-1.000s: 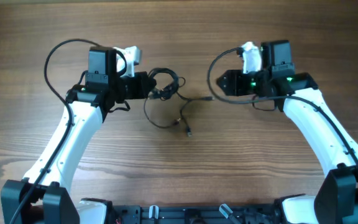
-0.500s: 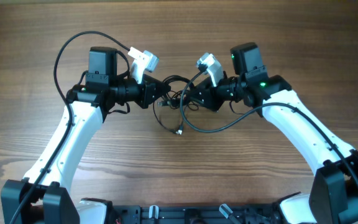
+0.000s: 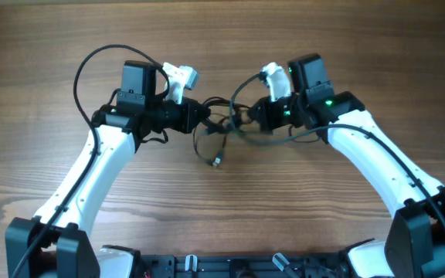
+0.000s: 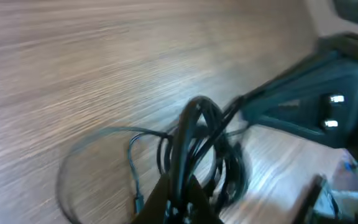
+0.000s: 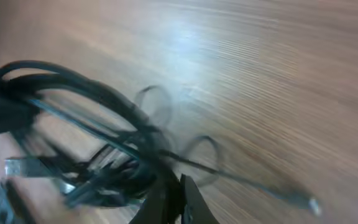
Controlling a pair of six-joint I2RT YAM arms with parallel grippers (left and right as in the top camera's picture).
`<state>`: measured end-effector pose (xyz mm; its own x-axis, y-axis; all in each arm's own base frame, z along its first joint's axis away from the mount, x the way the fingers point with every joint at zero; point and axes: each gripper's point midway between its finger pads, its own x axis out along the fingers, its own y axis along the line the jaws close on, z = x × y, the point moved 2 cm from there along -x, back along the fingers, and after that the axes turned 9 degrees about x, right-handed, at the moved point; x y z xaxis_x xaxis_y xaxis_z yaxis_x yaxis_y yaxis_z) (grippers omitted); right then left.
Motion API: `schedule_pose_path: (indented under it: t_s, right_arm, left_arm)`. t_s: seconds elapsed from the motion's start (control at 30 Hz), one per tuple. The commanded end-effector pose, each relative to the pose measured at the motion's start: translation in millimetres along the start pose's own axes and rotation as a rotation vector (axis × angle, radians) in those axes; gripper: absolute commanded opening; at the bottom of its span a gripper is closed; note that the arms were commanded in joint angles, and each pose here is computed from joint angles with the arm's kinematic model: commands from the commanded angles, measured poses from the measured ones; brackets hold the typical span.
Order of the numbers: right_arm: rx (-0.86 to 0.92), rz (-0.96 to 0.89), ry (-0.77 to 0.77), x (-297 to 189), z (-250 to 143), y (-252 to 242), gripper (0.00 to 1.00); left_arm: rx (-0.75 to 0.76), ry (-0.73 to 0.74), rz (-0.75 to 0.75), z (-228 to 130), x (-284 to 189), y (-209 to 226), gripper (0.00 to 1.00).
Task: Untangle cables
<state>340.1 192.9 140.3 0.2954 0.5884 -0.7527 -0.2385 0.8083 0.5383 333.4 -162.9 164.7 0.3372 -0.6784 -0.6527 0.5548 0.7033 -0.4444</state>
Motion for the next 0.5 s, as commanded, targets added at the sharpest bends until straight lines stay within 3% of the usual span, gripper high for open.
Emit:
schedule_pose_path:
  t_s: [0.0,0.03,0.13,0.2,0.33,0.47]
  right_arm:
    - [0.326,-0.37,-0.121,-25.6,11.4,-100.1,0.05]
    - [0.321,-0.344,-0.111,-24.3,10.9,-96.7,0.15]
    - [0.242,-0.269,-0.075,-19.2,9.1,-83.0,0.25]
    - [0.109,-0.141,-0.031,-14.5,6.9,-62.6,0.43]
    - [-0.116,0.166,0.019,-14.8,-0.3,-15.5,0.56]
    - [-0.141,0.15,-0.012,-14.2,6.8,-17.0,0.59]
  left_arm:
    - [-0.164,-0.047,0.254,6.3,-18.2,46.1,0.04]
    - [-0.163,-0.047,0.249,6.3,-18.1,45.5,0.04]
    - [-0.155,-0.047,0.243,6.7,-17.9,44.4,0.04]
    - [-0.143,-0.048,0.225,7.4,-17.2,41.9,0.04]
    - [0.027,-0.048,0.02,9.9,-13.4,10.5,0.04]
    - [0.082,-0.049,-0.019,9.6,-13.3,4.3,0.04]
